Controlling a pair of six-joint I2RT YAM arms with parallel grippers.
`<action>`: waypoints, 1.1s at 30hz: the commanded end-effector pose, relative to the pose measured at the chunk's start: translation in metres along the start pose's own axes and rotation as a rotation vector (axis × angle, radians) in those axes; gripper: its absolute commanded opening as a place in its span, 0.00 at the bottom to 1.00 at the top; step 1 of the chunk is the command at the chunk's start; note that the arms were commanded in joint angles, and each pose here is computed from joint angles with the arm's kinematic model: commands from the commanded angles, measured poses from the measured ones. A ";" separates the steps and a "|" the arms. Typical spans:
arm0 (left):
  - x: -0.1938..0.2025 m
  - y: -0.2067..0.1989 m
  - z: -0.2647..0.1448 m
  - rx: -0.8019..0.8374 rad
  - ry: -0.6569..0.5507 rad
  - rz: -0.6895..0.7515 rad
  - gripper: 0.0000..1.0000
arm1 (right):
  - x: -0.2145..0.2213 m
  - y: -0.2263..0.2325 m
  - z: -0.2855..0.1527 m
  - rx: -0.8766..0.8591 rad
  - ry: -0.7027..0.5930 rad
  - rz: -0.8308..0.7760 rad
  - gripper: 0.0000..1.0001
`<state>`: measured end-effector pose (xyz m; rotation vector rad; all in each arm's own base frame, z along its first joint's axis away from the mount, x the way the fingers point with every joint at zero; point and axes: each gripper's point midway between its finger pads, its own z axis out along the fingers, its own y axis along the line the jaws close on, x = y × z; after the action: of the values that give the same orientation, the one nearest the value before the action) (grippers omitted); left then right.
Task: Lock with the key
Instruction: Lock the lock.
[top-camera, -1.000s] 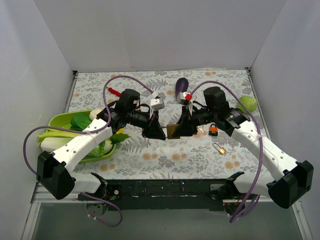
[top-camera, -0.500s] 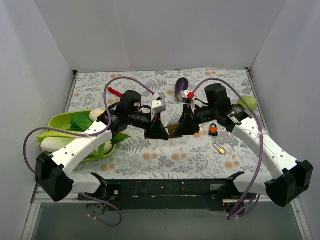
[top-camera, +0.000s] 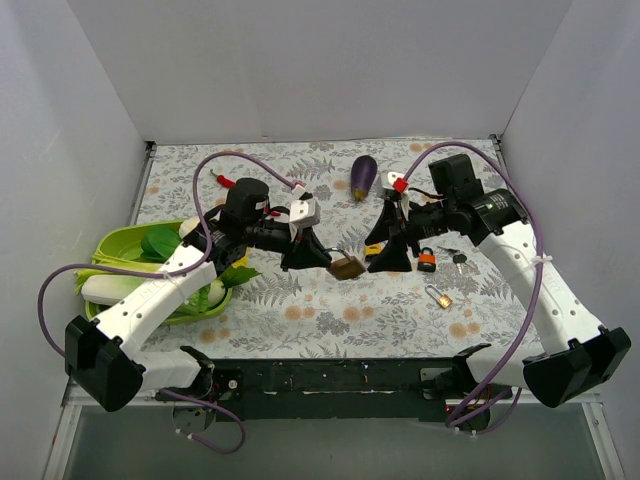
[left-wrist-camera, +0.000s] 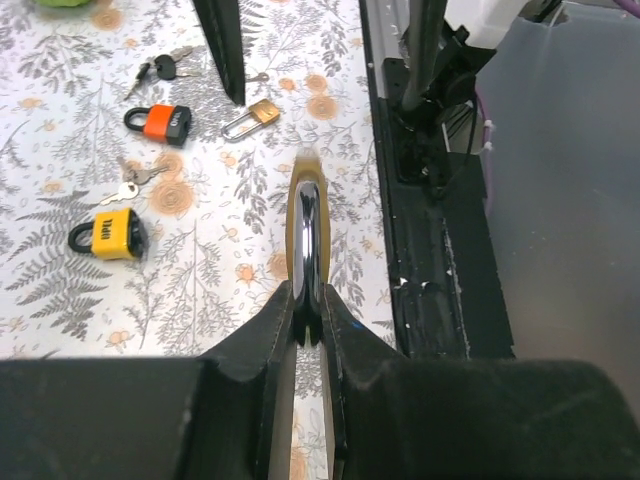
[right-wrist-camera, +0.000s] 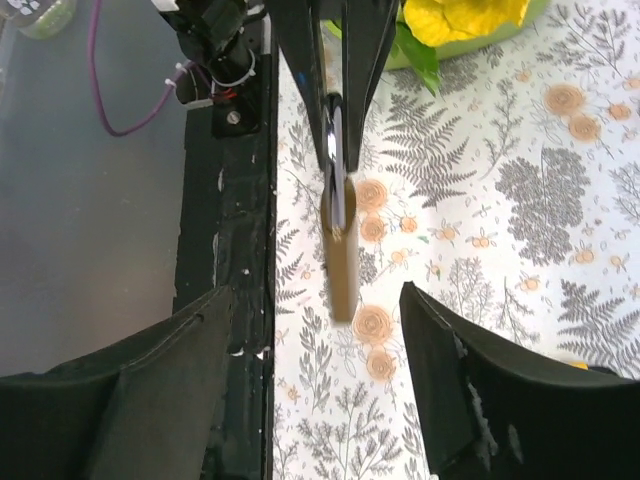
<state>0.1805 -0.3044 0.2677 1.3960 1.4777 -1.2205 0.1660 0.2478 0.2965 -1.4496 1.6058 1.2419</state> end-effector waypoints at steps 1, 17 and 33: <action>-0.015 -0.002 -0.015 -0.011 -0.035 0.103 0.00 | 0.002 0.012 -0.018 0.029 0.034 0.013 0.76; -0.048 0.017 -0.034 -0.078 -0.196 -0.134 0.00 | 0.035 -0.030 -0.002 0.192 -0.098 0.206 0.78; -0.099 0.003 -0.050 0.012 -0.390 -0.345 0.00 | -0.001 -0.018 0.013 -0.021 -0.356 0.312 0.62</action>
<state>0.2188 -0.2898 0.3297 0.8302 1.6176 -1.5794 0.1857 0.2570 0.2514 -0.9049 1.7748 1.5295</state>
